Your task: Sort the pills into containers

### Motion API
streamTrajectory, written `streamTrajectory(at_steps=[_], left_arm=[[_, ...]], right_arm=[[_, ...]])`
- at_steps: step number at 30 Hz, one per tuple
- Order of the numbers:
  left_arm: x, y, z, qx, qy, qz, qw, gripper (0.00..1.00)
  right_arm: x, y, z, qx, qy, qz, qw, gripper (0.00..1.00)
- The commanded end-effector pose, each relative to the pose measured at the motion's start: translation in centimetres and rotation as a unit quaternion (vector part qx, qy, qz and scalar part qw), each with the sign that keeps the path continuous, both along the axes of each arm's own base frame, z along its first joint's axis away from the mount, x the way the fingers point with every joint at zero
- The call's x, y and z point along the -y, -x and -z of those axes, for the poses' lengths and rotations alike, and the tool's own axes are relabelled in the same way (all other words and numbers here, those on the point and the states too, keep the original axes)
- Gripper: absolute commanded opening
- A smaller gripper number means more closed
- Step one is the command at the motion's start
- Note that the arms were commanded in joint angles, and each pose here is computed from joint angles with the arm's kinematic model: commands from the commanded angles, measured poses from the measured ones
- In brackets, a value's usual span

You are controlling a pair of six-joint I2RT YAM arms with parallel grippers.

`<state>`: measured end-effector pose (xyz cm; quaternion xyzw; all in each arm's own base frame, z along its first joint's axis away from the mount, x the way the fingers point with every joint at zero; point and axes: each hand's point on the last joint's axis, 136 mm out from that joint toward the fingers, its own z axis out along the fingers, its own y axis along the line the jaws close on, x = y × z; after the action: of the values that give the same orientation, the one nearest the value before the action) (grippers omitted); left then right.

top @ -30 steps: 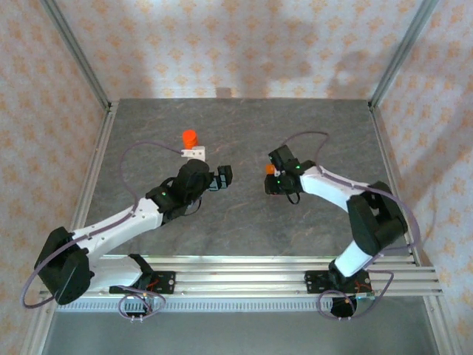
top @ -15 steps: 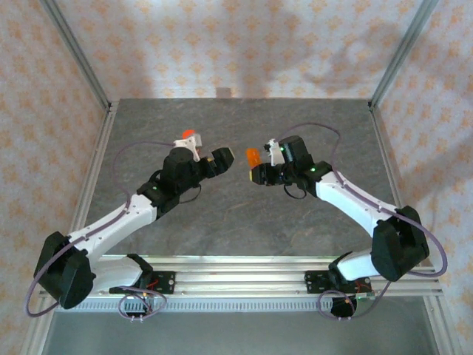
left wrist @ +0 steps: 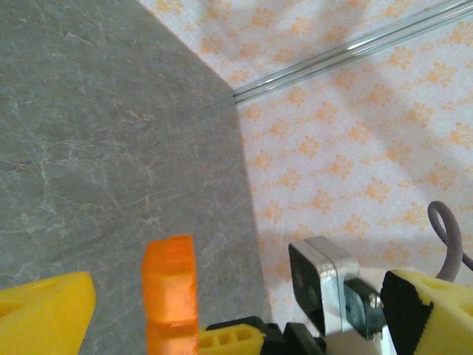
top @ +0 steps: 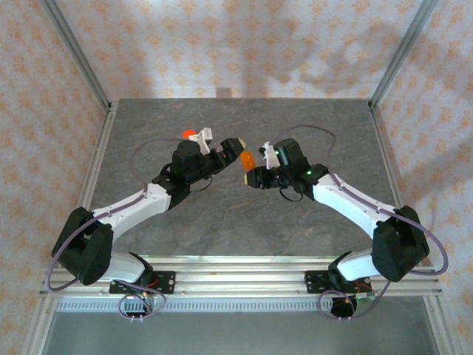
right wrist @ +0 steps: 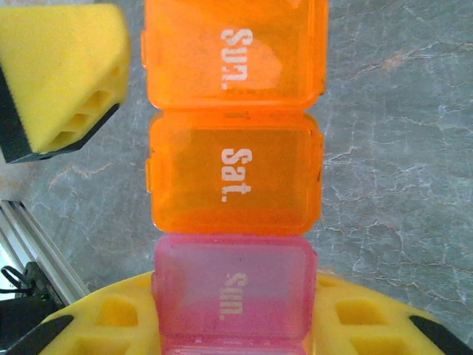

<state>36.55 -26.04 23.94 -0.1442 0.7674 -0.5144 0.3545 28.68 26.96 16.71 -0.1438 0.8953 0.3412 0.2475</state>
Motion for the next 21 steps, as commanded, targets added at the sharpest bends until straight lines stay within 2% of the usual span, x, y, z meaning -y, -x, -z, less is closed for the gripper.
streamTrajectory(at_steps=[1,21], left_arm=[[0.7,-0.2,-3.3,0.034,0.042,0.013,0.998,1.0],[2.2,0.4,-1.4,0.016,0.032,0.028,0.999,1.0]], right_arm=[[-0.3,-0.6,-0.4,0.01,0.005,0.01,1.0,0.26],[-0.9,-1.8,-0.4,0.007,0.001,0.023,1.0,0.26]])
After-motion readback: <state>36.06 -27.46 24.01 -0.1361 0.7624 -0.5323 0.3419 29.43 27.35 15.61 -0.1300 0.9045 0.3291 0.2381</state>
